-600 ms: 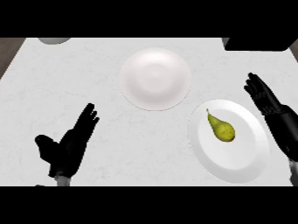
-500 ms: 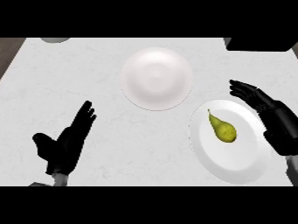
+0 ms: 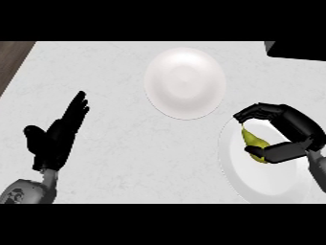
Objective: Pick the pear from the plate and place it in the plate
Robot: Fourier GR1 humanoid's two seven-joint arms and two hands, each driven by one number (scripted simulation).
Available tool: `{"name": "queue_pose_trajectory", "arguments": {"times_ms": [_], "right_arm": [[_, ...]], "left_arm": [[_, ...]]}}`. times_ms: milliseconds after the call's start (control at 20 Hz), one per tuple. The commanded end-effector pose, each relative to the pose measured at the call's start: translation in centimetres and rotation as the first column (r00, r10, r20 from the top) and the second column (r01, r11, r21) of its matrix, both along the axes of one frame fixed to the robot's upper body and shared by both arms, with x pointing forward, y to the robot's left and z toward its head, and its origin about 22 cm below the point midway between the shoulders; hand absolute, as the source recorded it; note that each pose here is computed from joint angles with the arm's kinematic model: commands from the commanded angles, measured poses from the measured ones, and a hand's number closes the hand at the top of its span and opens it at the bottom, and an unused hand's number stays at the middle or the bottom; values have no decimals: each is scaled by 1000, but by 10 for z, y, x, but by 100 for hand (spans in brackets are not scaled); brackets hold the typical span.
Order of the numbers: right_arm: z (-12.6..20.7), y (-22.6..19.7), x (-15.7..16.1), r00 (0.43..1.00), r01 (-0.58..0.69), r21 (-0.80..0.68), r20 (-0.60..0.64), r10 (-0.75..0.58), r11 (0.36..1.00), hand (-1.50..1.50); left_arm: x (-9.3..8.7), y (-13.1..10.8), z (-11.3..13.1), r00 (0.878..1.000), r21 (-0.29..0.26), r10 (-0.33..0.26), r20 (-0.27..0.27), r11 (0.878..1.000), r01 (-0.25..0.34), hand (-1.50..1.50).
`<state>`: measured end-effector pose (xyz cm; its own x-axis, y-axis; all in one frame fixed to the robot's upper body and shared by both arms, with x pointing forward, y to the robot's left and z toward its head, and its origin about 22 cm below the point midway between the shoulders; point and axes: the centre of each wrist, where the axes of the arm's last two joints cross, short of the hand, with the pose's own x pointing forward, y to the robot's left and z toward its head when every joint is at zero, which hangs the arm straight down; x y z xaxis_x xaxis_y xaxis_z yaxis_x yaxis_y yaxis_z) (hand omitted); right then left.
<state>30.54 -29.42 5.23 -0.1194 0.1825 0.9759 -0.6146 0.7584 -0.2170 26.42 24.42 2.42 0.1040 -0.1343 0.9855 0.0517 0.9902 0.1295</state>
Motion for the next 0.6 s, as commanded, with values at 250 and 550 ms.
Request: {"name": "queue_pose_trajectory", "arguments": {"times_ms": [250, 550], "right_arm": [[-16, -37, 33, 934, -346, -55, -111, 339, 937, -150], [8, -44, 59, 899, -438, -209, -96, 428, 874, -150]], "left_arm": [[18, 27, 6, 999, 44, 45, -6, 998, -45, 0], [30, 13, 8, 999, 33, 41, -24, 999, -40, 0]]}}
